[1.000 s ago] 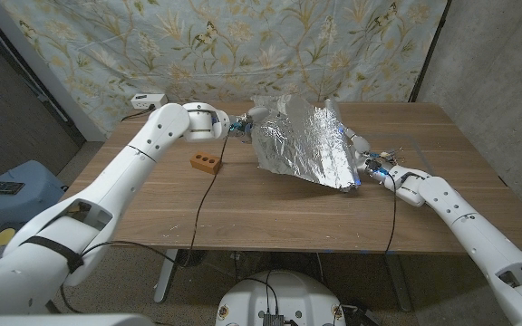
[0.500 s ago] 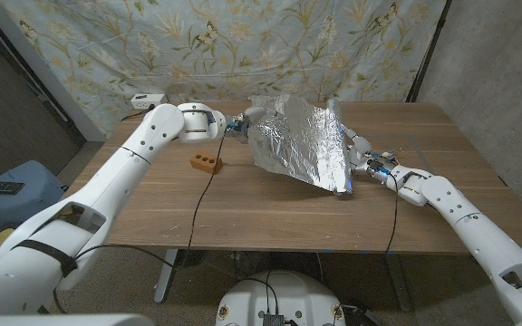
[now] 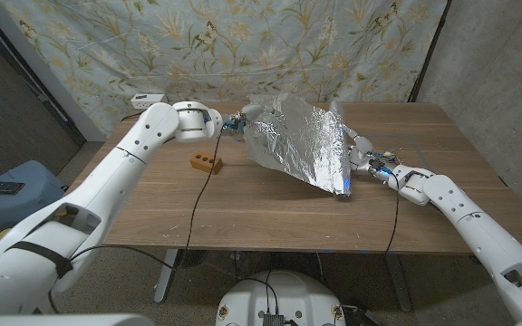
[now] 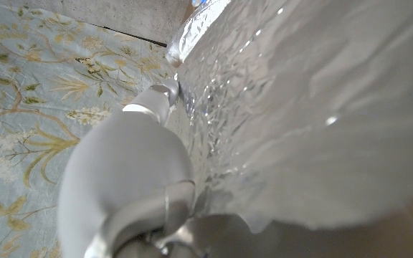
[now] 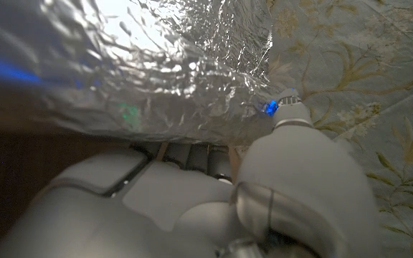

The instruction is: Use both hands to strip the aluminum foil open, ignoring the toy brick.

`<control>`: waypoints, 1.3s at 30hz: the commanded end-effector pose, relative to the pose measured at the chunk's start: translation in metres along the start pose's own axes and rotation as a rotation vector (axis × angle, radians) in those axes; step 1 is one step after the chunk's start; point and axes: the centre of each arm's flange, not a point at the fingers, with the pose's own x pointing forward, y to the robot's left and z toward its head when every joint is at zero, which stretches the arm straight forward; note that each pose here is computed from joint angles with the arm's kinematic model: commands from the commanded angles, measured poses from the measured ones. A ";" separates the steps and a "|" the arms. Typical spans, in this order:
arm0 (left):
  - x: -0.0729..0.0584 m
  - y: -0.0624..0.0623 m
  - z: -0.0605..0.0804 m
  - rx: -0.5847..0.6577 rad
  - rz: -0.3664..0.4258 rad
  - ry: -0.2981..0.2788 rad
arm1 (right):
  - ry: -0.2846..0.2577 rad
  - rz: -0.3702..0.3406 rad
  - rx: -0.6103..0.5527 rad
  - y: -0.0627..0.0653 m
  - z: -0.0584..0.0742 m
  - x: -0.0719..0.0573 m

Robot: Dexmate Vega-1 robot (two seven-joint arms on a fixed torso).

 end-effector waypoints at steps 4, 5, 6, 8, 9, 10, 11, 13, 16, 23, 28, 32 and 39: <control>-0.008 0.009 -0.001 -0.077 -0.005 -0.018 | 0.062 -0.046 -0.019 0.001 0.011 -0.006; -0.009 0.009 -0.001 -0.081 -0.005 -0.020 | 0.067 -0.049 -0.019 0.001 0.012 -0.007; -0.010 0.010 -0.001 -0.084 -0.003 -0.022 | 0.071 -0.052 -0.022 0.001 0.013 -0.007; -0.011 0.010 -0.001 -0.087 0.001 -0.024 | 0.075 -0.055 -0.023 0.000 0.013 -0.008; -0.011 0.011 -0.002 -0.090 0.002 -0.024 | 0.079 -0.057 -0.026 0.000 0.014 -0.008; -0.012 0.011 -0.002 -0.096 -0.006 -0.027 | 0.080 -0.057 -0.027 0.000 0.014 -0.008; -0.012 0.011 -0.002 -0.093 -0.001 -0.025 | 0.081 -0.058 -0.027 0.000 0.014 -0.009; -0.013 0.011 -0.002 -0.097 -0.003 -0.023 | 0.083 -0.059 -0.030 0.000 0.015 -0.009; -0.016 0.011 -0.001 -0.099 -0.005 -0.024 | 0.085 -0.062 -0.032 0.000 0.016 -0.011; -0.020 0.011 -0.004 -0.118 -0.009 -0.022 | 0.088 -0.072 -0.034 -0.002 0.018 -0.015; -0.025 0.012 -0.005 -0.132 -0.010 -0.028 | 0.093 -0.076 -0.033 -0.003 0.019 -0.018; -0.030 0.014 -0.006 -0.142 -0.003 -0.033 | 0.096 -0.081 -0.035 -0.004 0.020 -0.019; -0.035 0.018 -0.009 -0.171 -0.003 -0.036 | 0.102 -0.086 -0.038 -0.004 0.021 -0.020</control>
